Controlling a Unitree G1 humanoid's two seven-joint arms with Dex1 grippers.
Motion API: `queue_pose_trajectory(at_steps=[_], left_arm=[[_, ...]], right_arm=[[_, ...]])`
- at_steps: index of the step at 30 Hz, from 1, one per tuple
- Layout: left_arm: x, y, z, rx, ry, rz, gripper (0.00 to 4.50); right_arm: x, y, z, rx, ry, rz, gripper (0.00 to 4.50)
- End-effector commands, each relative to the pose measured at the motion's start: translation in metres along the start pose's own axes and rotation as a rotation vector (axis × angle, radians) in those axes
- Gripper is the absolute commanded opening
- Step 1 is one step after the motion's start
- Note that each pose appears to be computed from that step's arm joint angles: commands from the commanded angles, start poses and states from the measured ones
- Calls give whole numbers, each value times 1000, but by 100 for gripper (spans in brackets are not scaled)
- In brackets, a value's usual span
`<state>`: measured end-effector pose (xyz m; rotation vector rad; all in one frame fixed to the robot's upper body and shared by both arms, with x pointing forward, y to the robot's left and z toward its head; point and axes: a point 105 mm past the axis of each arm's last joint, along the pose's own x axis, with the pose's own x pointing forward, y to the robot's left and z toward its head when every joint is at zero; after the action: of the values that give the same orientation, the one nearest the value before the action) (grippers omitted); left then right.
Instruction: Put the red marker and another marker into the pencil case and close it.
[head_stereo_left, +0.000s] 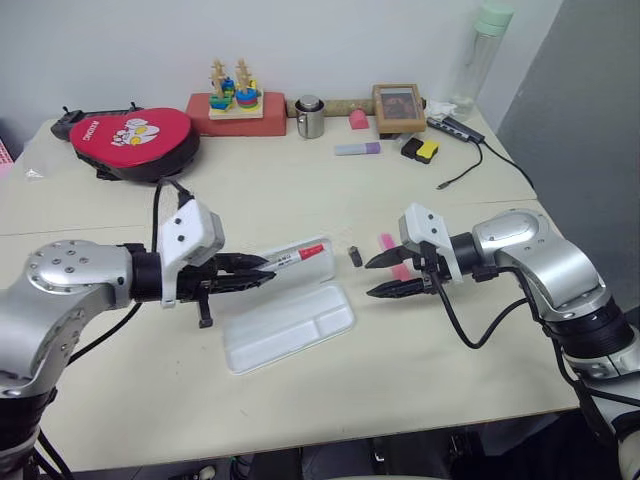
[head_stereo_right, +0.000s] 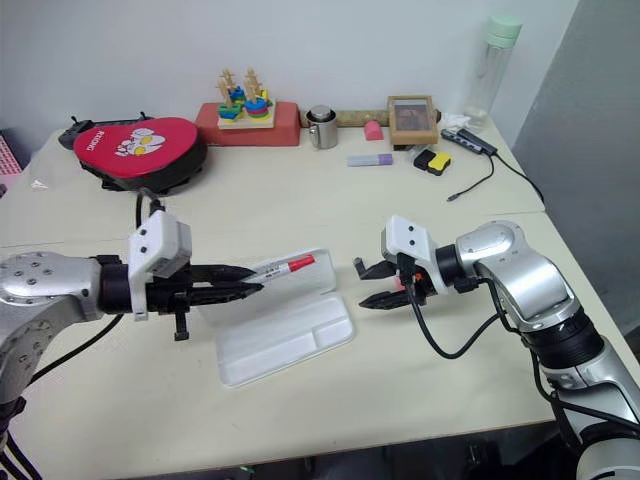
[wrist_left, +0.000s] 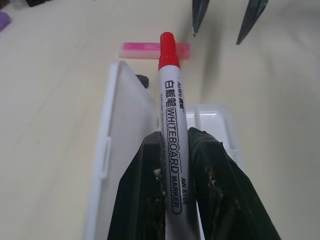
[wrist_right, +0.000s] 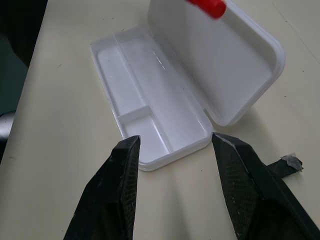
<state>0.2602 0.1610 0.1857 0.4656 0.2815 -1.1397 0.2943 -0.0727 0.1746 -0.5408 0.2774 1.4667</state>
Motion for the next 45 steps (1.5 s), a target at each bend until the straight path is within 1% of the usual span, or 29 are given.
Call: queue_pose_trajectory(at_steps=[1, 6, 10, 15, 25, 29, 31, 45], left_arm=[[7, -10, -3, 26, 23, -56, 44], [17, -17, -17, 30, 70, -78, 44], [22, -15, -25, 55, 106, -52, 44], [26, -11, -31, 66, 130, -16, 44], [32, -15, -43, 71, 173, -2, 44], [34, -15, -46, 63, 181, 12, 44], [34, -15, -47, 60, 184, 19, 44], [38, -23, -51, 65, 197, -11, 44]], right_arm=[[-5, -1, 6, -28, 1, -18, 234], [-5, -1, 6, -26, 1, -20, 234], [-5, -1, 7, -25, 2, -18, 234], [-5, 0, 7, -25, 2, -14, 234], [-5, 2, 8, -20, -3, -8, 234], [-6, 7, 26, -9, -125, 26, 234], [-7, 8, 30, 0, -148, 35, 234], [-8, 10, 39, 22, -191, 37, 234]])
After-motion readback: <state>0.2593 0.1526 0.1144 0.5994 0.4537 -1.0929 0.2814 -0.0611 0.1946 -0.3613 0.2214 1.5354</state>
